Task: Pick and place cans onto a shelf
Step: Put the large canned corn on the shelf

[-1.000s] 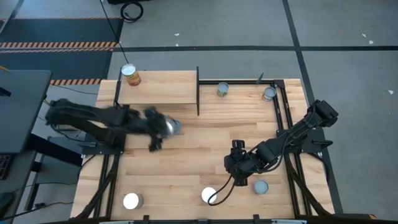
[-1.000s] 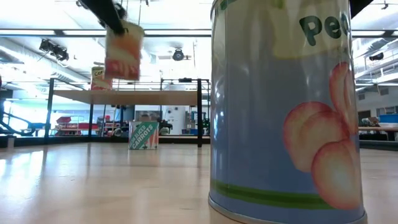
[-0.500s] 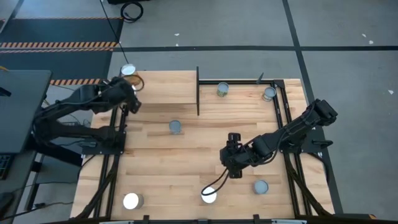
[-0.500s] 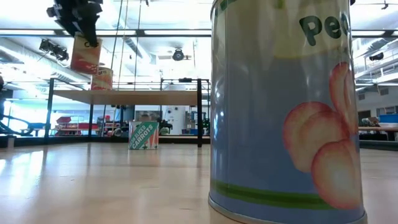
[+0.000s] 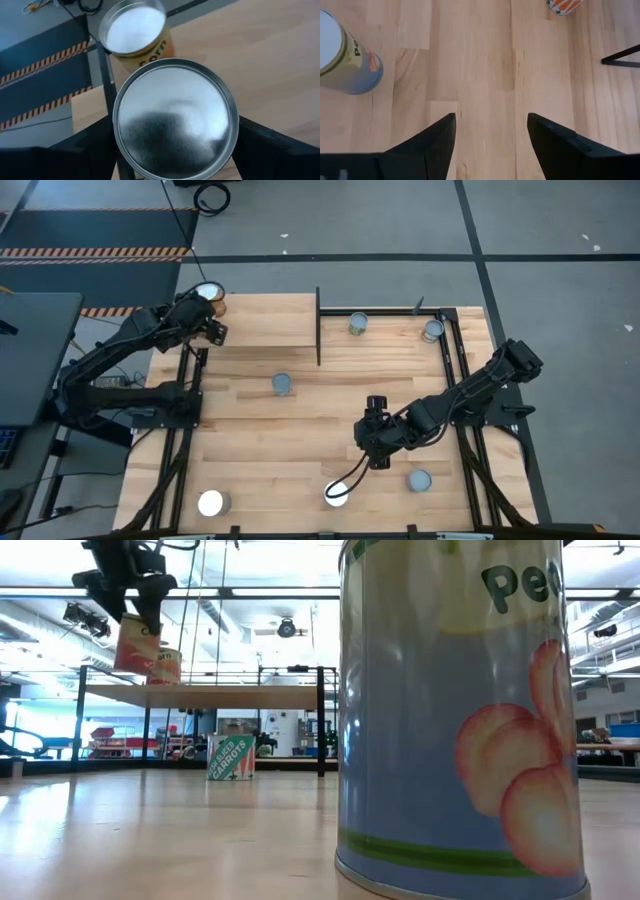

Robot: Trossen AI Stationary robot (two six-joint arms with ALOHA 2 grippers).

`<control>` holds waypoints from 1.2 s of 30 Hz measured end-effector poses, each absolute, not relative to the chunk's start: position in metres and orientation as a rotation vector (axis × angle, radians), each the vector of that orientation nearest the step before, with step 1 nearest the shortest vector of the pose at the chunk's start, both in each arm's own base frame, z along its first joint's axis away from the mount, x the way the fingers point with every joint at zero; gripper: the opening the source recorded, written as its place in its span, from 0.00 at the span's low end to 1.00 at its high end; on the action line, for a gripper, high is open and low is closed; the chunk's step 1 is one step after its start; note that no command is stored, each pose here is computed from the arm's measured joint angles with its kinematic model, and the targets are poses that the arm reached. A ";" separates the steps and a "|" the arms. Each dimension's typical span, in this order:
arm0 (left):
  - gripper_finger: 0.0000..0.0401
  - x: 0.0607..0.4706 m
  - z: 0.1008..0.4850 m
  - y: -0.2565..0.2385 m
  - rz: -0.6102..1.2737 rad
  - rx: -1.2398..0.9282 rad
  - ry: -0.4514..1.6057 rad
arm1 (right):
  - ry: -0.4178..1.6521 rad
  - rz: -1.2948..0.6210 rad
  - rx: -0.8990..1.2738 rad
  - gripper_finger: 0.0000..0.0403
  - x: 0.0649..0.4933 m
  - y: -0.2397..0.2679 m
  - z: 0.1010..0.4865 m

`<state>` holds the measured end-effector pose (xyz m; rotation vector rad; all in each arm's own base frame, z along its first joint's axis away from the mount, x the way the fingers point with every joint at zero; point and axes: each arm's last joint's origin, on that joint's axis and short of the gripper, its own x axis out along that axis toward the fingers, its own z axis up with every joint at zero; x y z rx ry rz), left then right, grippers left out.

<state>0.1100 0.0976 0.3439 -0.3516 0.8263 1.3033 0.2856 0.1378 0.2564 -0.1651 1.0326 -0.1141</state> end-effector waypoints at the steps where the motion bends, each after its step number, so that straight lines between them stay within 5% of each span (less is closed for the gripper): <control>1: 0.79 0.108 0.343 0.099 1.318 -0.360 0.828 | 1.033 -0.114 -0.164 0.63 0.285 0.138 0.256; 36: 0.87 0.100 0.328 0.118 1.384 -0.614 0.717 | 1.020 -0.089 -0.160 0.63 0.285 0.143 0.257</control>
